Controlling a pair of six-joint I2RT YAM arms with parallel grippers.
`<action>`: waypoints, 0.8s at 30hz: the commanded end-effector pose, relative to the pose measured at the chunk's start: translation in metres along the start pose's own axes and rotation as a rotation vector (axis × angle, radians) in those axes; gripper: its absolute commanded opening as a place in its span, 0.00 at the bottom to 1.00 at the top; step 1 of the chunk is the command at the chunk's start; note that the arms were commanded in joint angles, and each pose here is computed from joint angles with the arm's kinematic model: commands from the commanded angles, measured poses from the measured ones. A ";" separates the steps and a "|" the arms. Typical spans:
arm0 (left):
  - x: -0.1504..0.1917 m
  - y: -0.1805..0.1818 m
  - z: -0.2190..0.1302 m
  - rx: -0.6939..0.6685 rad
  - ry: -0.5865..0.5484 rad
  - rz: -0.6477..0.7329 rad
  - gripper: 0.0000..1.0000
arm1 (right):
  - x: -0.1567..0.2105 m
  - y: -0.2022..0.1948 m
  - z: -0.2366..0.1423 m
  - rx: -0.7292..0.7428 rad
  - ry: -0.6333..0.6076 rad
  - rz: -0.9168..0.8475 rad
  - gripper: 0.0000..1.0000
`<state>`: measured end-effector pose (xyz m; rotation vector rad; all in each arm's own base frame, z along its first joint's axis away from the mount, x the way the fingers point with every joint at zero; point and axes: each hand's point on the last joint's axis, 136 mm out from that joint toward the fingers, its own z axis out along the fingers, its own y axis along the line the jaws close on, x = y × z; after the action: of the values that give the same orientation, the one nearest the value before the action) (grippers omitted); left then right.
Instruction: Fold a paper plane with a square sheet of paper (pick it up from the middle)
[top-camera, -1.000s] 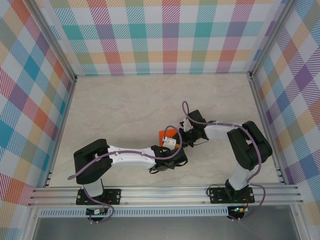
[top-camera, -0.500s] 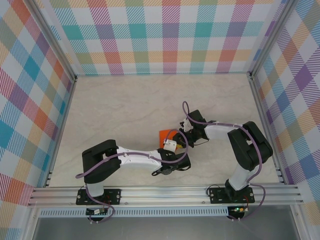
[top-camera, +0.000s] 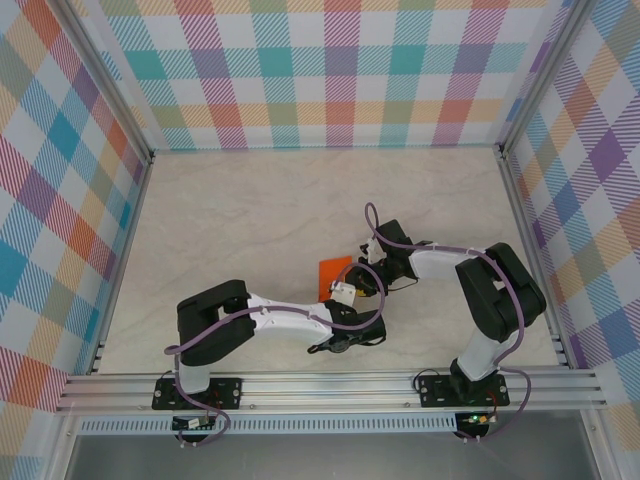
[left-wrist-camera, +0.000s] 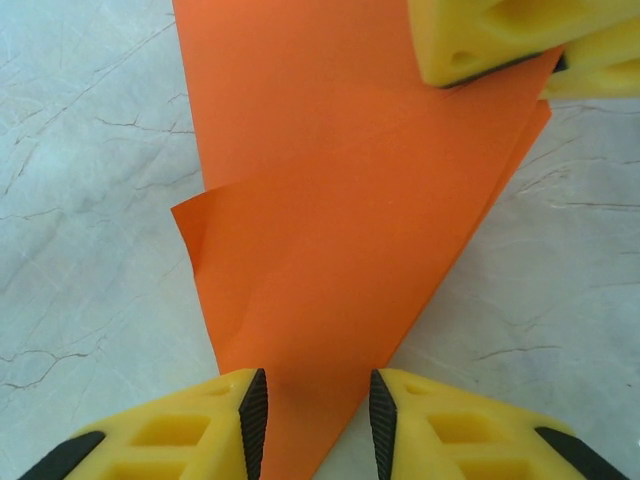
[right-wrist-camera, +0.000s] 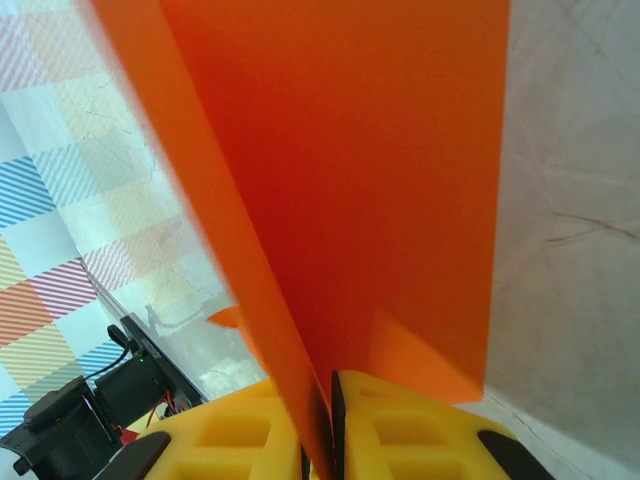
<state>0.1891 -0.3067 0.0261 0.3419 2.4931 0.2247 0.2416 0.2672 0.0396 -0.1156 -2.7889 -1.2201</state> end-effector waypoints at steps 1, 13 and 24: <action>-0.004 0.004 -0.003 -0.045 -0.026 0.005 0.33 | -0.001 0.015 -0.007 -0.020 -0.008 -0.035 0.16; -0.010 0.006 -0.008 -0.039 -0.056 -0.005 0.35 | -0.001 0.022 -0.009 -0.044 -0.002 -0.049 0.13; -0.011 0.009 -0.008 -0.030 -0.079 0.024 0.40 | -0.003 0.032 -0.011 -0.073 -0.001 -0.055 0.10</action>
<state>0.1941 -0.3038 0.0283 0.3472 2.4534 0.2539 0.2461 0.2738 0.0532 -0.0870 -2.7764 -1.2715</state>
